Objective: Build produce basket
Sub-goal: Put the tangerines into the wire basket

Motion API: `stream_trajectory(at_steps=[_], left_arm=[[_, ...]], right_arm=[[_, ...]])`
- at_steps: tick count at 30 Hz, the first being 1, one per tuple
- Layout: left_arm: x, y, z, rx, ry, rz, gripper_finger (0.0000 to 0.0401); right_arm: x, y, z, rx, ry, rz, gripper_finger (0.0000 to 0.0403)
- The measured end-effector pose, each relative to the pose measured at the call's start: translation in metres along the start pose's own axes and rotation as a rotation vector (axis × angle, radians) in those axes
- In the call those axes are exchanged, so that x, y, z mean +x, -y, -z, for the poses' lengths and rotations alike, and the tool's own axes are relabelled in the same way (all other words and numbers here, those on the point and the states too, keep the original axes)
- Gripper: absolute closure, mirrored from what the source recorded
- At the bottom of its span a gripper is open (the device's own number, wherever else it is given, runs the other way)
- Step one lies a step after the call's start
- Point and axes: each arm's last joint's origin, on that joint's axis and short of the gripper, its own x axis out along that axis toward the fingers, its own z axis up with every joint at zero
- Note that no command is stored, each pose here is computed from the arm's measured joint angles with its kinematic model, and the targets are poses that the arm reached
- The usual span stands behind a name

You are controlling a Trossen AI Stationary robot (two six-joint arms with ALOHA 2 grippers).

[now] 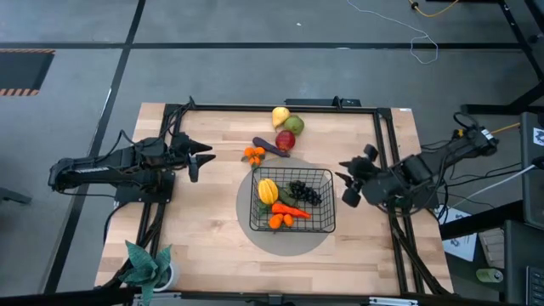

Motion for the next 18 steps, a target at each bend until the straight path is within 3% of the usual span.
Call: stream_trajectory(at_steps=[4, 8, 10, 15, 18], left_arm=[[0.004, 0.004, -0.006, -0.074, 0.057, 0.031, 0.0229], [0.016, 0.017, -0.020, -0.047, 0.141, 0.235, 0.0229], [0.028, 0.023, -0.022, -0.060, 0.153, 0.276, 0.0229], [0.062, 0.020, -0.017, -0.147, 0.075, 0.050, 0.0229], [0.079, 0.021, -0.028, -0.159, 0.008, 0.003, 0.0229]], right_arm=[[0.006, -0.001, 0.021, 0.045, 0.025, -0.008, 0.0257], [0.012, -0.004, 0.027, 0.024, 0.048, -0.013, 0.0257], [0.014, -0.005, 0.027, 0.007, 0.059, -0.019, 0.0257], [0.013, -0.008, 0.023, -0.003, 0.091, -0.044, 0.0257], [0.013, -0.009, 0.022, -0.014, 0.104, -0.052, 0.0257]])
